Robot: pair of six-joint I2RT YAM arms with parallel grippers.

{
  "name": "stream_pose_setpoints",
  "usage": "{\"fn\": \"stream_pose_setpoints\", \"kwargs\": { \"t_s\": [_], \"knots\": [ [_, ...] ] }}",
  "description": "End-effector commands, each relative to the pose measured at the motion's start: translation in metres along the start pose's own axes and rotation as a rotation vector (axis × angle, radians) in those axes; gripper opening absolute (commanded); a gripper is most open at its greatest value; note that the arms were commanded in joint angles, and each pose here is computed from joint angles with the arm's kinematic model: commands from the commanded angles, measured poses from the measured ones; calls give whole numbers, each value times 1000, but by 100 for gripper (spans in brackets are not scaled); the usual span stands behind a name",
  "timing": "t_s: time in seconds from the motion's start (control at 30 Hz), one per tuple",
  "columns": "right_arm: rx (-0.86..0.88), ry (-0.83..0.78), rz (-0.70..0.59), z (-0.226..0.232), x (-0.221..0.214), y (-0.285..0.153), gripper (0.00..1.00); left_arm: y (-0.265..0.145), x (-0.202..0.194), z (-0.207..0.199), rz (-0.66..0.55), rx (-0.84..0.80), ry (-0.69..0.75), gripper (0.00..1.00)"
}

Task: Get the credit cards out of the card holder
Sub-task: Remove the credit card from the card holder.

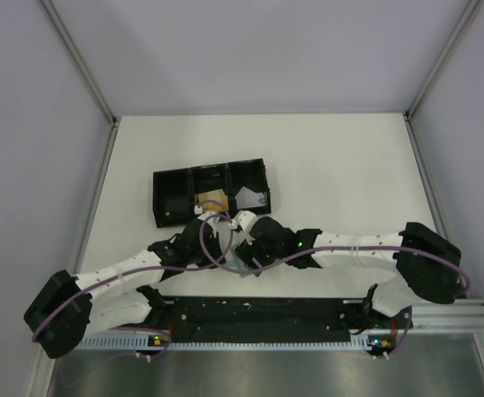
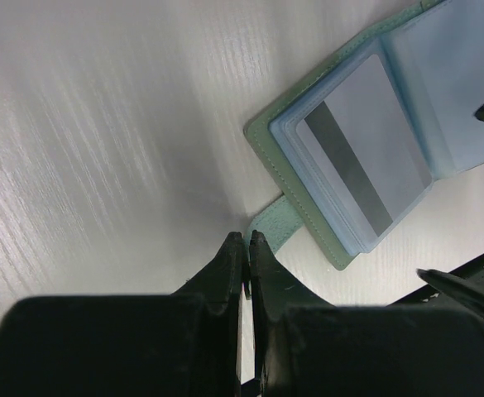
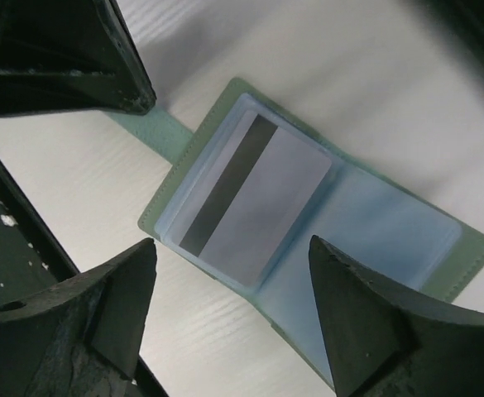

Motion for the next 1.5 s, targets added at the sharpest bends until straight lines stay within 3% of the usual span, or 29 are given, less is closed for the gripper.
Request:
{"fn": "stream_pose_setpoints", "kwargs": {
  "t_s": [0.0,0.1,0.43,0.73,1.0,1.23,1.47],
  "knots": [
    [15,-64,20,14,3,11,76,-4,19,-9,-50,-25,19,0],
    [-12,-77,36,14,-1,18,80,-4,18,-9,-46,-26,19,0],
    [-92,-120,94,7,-16,33,80,-3,18,-10,-38,-29,25,0],
    [-162,-120,92,-5,-18,28,66,-3,16,-6,-30,-9,35,0],
    [-35,13,40,5,0,14,67,-11,27,-9,-61,-10,37,0],
    [133,215,-51,4,21,-3,68,-38,69,-24,-181,-36,43,29],
    [271,405,-116,-2,32,-5,53,-54,98,-57,-243,-178,30,30]
  ]
}}
Point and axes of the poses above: each gripper's point midway between its finger pads, its own y axis out along the fingers, its own z axis along the line the jaws close on, x = y × z, the point moved 1 cm from there along -y, back along the fingers, and after that the axes turned 14 degrees about y, right-handed, at the moved point
